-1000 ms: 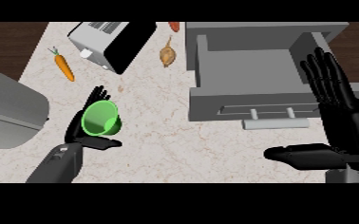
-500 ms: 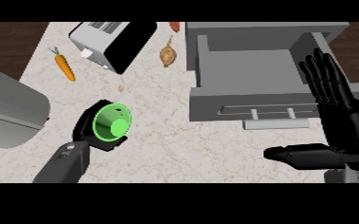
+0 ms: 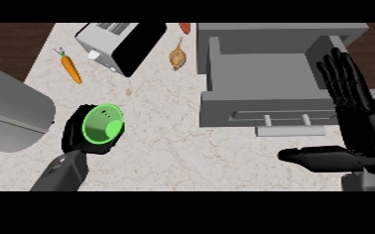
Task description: Pick up the cup, place it into the drawer and close the drawer
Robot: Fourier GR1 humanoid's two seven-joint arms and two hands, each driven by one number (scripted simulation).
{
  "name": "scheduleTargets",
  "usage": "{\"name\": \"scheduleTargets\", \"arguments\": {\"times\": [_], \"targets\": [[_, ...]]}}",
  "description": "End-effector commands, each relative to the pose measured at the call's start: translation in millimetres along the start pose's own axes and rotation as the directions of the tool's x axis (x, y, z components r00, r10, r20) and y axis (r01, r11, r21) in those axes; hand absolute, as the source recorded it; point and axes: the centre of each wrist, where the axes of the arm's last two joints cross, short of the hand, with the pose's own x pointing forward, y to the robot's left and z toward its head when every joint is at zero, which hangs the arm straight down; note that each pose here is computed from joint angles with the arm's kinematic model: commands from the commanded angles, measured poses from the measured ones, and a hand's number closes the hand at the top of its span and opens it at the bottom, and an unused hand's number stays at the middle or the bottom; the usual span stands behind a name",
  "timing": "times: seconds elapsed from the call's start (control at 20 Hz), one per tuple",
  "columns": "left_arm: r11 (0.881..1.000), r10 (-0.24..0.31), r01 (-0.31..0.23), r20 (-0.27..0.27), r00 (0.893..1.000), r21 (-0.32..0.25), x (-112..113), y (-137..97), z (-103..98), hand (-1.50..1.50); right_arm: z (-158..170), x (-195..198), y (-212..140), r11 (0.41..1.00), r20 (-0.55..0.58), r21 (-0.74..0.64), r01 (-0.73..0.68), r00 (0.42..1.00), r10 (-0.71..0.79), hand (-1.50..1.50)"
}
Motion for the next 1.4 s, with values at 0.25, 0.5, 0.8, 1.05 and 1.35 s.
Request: {"name": "scheduleTargets", "arguments": {"times": [0.25, 0.5, 0.8, 1.05, 1.35], "targets": [[0.997, 0.075, -0.065, 0.269, 0.960, -0.046, 4.7, -12.1, -14.6, 1.50, -8.8, 3.9, 3.2, 1.000, 0.002, -0.017, -0.009, 1.000, 0.009, -1.50], [0.986, 0.069, -0.025, 0.265, 0.962, -0.166, 17.9, -58.3, -63.6, 1.50, 3.0, -15.1, -1.3, 1.000, -0.039, -0.006, -0.005, 0.999, 0.004, -1.50], [0.966, 0.028, 0.055, 0.311, 0.950, -0.254, 55.8, -111.7, -109.3, 1.50, 22.6, 5.9, -20.3, 0.999, -0.034, -0.022, -0.026, 0.999, 0.025, -1.50], [0.950, 0.000, 0.098, 0.314, 0.949, -0.297, 92.8, -158.2, -128.2, 1.50, 1.8, -4.9, -13.0, 0.999, -0.033, -0.039, -0.007, 0.999, 0.005, -1.50], [0.926, -0.025, 0.144, 0.322, 0.947, -0.350, 137.4, -237.5, -158.5, 1.50, 14.1, 0.6, -16.0, 1.000, -0.024, -0.018, -0.018, 1.000, 0.017, -1.50]]}}
